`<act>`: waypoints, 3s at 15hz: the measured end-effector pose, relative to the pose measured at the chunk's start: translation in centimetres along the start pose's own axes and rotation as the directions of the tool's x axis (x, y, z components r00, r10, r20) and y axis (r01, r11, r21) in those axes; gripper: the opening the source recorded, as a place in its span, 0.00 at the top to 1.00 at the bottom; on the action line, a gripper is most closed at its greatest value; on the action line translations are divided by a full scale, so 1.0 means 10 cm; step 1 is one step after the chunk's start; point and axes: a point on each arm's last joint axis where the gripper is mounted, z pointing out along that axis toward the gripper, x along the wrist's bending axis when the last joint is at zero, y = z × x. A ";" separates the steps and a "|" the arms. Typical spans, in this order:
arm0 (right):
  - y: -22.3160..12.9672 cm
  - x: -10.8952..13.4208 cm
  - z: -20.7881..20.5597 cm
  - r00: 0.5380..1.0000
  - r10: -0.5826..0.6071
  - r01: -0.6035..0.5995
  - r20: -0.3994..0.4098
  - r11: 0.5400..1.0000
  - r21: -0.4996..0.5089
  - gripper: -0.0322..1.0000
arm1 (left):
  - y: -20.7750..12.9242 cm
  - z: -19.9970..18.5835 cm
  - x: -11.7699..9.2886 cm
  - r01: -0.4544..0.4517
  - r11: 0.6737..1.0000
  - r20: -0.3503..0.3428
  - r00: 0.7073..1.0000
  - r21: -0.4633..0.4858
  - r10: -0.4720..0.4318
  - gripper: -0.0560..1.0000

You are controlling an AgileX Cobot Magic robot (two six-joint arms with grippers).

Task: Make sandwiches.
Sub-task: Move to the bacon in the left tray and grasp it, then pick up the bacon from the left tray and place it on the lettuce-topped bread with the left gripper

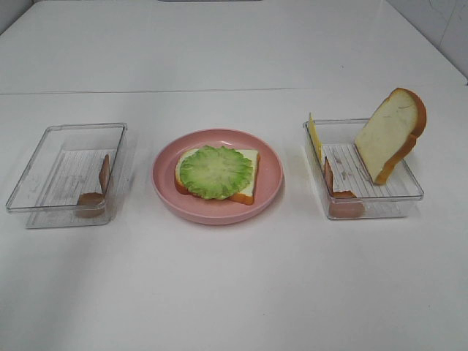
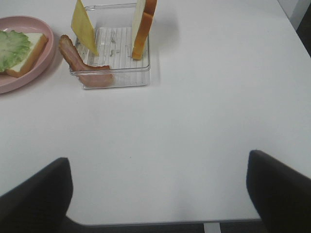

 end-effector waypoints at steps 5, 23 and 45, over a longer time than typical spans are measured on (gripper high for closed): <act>0.00 0.00 0.00 1.000 0.000 0.000 0.000 1.000 0.000 0.06 | -0.60 0.99 0.09 0.141 0.914 -0.054 0.990 0.381 -0.130 0.31; 0.00 0.00 0.00 1.000 0.000 0.000 0.000 1.000 0.000 0.06 | -0.88 1.86 -0.21 0.052 0.888 -0.128 0.992 0.457 0.007 0.31; 0.00 0.00 0.00 1.000 0.000 0.000 0.000 1.000 0.000 0.06 | -1.07 2.16 -0.16 0.107 0.850 -0.173 0.985 0.515 -0.019 0.92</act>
